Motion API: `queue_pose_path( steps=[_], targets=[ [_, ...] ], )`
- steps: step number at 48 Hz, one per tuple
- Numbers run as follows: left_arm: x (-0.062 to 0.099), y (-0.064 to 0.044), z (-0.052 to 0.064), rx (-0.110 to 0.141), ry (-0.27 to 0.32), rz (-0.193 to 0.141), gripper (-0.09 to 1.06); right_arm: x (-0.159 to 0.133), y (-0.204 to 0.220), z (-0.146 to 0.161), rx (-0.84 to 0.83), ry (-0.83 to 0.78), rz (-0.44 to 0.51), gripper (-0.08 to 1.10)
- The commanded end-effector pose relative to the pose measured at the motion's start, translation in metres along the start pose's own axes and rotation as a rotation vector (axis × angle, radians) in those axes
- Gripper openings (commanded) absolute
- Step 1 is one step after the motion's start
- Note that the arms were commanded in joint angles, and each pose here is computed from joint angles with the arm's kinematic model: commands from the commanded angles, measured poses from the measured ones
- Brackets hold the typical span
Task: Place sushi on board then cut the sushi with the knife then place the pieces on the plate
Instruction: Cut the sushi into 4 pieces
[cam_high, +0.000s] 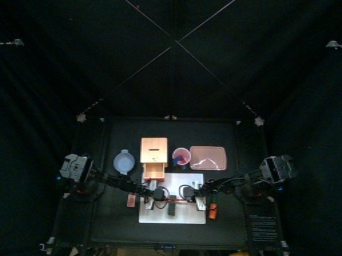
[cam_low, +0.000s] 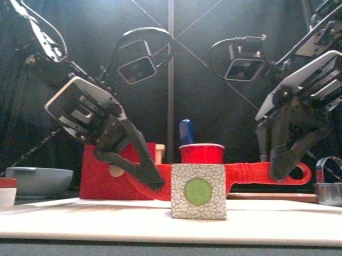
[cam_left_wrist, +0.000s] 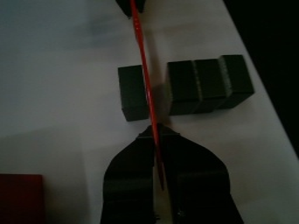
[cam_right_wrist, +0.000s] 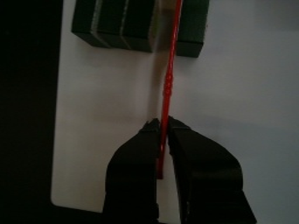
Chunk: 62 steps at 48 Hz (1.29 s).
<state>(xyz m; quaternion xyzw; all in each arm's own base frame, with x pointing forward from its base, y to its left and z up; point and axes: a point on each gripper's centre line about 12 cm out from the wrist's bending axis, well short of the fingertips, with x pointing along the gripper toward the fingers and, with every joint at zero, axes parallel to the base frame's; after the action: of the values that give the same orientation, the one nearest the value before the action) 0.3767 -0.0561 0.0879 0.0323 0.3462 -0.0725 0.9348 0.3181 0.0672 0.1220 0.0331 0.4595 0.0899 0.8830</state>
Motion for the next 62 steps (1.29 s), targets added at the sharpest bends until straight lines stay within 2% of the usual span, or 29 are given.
queue_pose_path(
  steps=[1,8,12,27,31,36,42,49,54,62],
  targets=[
    [-0.005,0.013,0.005,-0.019,-0.013,0.026,0.39,-0.006,-0.007,0.005,-0.036,-0.011,-0.015,0.42],
    [-0.005,0.017,0.007,-0.024,-0.018,0.034,0.39,-0.008,-0.013,0.006,-0.056,-0.011,-0.029,0.42],
    [-0.008,0.015,0.011,-0.021,-0.032,0.03,0.39,-0.013,-0.011,0.01,-0.057,-0.021,-0.022,0.42],
    [-0.036,0.014,0.045,-0.004,-0.145,0.028,0.39,-0.049,-0.002,0.029,-0.085,-0.131,-0.003,0.42],
    [-0.038,0.01,0.046,0.013,-0.151,0.02,0.39,-0.055,0.002,0.031,-0.094,-0.148,0.004,0.42],
    [-0.036,-0.007,0.044,0.053,-0.145,-0.018,0.39,-0.053,0.017,0.029,-0.137,-0.141,0.034,0.42],
    [-0.032,-0.024,0.041,0.074,-0.133,-0.053,0.39,-0.046,0.035,0.027,-0.176,-0.122,0.07,0.42],
    [-0.028,-0.033,0.037,0.064,-0.118,-0.07,0.39,-0.036,0.046,0.024,-0.188,-0.09,0.092,0.42],
    [-0.024,-0.033,0.034,0.05,-0.105,-0.067,0.39,-0.03,0.047,0.023,-0.181,-0.077,0.094,0.42],
    [-0.02,-0.033,0.033,0.05,-0.099,-0.066,0.39,-0.024,0.046,0.021,-0.179,-0.058,0.092,0.42]
  ],
)
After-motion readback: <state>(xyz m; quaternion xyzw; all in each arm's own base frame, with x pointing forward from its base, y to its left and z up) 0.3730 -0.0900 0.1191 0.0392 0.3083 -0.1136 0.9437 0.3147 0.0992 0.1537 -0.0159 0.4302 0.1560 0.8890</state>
